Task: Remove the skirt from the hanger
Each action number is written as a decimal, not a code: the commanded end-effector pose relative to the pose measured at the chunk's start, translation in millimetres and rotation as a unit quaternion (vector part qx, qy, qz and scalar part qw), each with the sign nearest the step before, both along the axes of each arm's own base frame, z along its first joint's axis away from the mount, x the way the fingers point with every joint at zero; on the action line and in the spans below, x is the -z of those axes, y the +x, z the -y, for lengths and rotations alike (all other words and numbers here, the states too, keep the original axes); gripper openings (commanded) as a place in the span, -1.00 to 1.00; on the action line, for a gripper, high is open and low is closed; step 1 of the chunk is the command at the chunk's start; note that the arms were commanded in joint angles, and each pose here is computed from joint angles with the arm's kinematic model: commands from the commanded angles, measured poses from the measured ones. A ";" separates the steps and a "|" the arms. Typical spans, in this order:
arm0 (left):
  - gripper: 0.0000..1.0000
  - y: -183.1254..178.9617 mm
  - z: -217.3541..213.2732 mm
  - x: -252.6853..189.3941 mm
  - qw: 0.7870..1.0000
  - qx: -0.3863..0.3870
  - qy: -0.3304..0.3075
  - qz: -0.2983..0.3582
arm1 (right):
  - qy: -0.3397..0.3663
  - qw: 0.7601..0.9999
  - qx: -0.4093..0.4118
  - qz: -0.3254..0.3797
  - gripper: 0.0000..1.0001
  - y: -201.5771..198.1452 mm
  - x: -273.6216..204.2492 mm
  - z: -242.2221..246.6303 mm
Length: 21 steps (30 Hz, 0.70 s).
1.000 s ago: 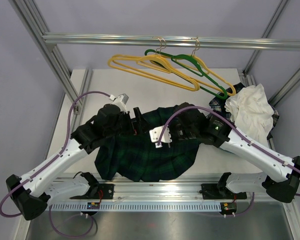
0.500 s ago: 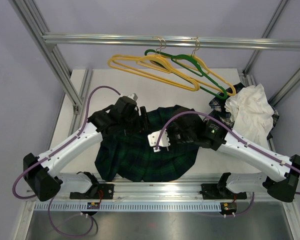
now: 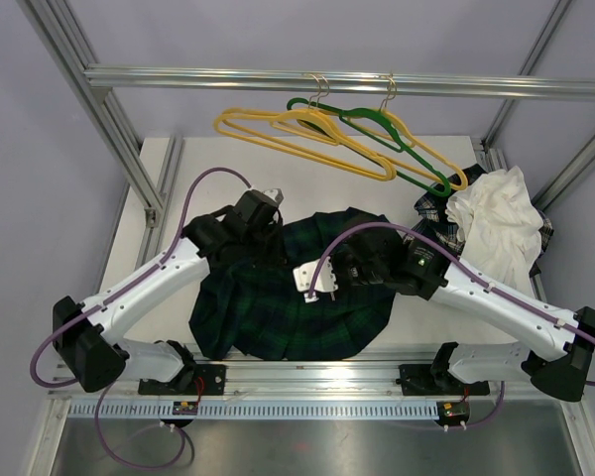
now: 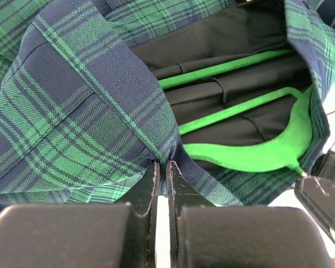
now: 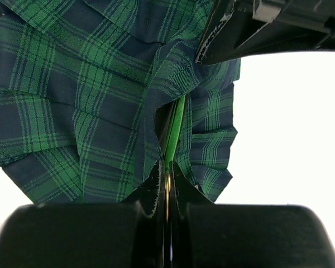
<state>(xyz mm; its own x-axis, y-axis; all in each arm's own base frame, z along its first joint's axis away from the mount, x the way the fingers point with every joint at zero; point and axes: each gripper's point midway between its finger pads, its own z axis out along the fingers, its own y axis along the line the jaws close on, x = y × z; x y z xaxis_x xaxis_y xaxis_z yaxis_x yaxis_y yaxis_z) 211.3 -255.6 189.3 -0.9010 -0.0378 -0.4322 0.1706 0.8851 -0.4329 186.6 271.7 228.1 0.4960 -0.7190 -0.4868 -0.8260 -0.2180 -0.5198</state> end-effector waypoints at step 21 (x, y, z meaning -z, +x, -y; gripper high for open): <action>-1.00 -59.5 41.7 -218.7 0.911 0.142 -0.369 0.119 | 0.192 0.952 0.193 -0.138 -1.00 51.2 -68.3 -3.3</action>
<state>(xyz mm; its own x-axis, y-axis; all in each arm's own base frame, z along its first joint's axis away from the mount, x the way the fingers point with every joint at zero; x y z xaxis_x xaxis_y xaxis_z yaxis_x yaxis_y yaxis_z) 184.8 -266.6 324.6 -0.8156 -0.1822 -0.5492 0.3414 0.6148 -0.7110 229.8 262.0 285.1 0.0930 -0.6225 -0.7771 -0.9231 0.2387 -0.3016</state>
